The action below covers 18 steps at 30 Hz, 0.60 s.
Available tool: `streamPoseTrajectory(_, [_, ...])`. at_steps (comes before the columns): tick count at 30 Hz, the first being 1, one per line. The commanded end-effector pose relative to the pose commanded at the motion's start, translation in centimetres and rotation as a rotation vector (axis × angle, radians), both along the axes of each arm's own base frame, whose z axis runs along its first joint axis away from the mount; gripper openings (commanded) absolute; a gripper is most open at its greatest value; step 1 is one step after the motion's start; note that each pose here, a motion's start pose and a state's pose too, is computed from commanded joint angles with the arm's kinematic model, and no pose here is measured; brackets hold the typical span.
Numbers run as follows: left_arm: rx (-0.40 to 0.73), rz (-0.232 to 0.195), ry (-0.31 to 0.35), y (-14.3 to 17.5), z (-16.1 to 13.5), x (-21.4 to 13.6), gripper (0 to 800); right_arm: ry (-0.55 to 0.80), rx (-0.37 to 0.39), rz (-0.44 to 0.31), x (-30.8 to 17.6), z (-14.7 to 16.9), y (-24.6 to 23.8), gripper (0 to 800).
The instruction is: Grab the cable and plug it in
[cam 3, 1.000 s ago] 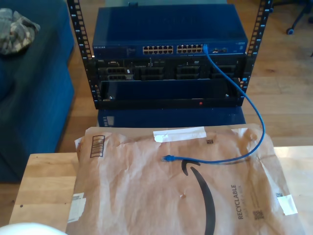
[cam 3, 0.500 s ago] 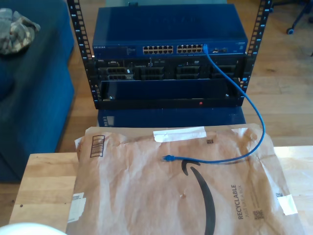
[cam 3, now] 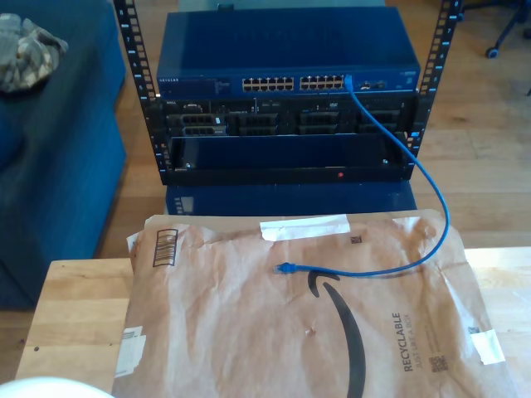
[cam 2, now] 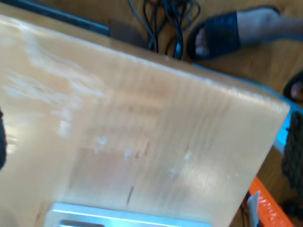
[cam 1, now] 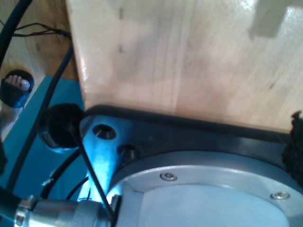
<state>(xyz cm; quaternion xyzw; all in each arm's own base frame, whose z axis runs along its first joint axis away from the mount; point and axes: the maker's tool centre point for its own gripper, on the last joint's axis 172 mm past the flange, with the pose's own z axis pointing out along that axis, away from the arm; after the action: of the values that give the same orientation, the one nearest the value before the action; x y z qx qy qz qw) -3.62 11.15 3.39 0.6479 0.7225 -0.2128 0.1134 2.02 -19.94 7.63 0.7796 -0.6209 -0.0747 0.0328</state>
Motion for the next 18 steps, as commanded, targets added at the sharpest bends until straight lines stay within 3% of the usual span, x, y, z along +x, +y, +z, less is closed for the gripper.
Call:
streamPoseTrajectory(5, [-0.002, 0.000, 0.000, 0.0, 0.0, 0.0, 800, 0.009, 0.045, -0.004, -0.3, -1.5, 0.8, 796])
streamPoseTrajectory(11, [0.000, 0.001, -0.001, 0.0, 0.0, 0.0, 800, 0.032, 0.162, -0.004, -0.8, -4.7, 3.8, 797])
streamPoseTrajectory(18, [0.000, 0.000, 0.000, 0.0, 0.0, 0.0, 800, 0.028, 0.155, -0.004, -0.7, -5.0, 3.6, 797])
